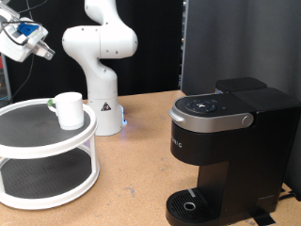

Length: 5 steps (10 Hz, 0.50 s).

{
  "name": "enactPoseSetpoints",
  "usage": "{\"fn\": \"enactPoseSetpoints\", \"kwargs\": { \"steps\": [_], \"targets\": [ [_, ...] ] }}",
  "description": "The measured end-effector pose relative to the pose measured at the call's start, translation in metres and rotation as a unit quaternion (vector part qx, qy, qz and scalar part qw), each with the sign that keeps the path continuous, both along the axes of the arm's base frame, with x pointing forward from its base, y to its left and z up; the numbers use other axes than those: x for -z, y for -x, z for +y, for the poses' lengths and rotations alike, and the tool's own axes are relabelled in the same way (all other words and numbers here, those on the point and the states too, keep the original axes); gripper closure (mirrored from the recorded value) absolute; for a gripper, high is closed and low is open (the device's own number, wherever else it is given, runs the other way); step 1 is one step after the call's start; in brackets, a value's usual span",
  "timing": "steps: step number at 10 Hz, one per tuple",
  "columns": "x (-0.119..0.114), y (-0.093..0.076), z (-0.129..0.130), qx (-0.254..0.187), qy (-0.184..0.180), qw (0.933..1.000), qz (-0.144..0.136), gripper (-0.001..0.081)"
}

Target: Make a cup of coffee with the keurig machine

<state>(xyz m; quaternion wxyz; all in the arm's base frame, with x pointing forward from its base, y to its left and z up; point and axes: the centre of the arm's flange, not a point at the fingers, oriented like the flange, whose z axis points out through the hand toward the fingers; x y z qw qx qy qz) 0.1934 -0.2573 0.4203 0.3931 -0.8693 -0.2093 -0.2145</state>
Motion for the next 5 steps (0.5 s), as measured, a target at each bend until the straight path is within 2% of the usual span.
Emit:
{"fn": "enactPoseSetpoints", "kwargs": {
  "steps": [5],
  "targets": [
    [0.023,0.004,-0.007,0.036,0.009,0.9993,-0.006,0.0805]
  ]
}}
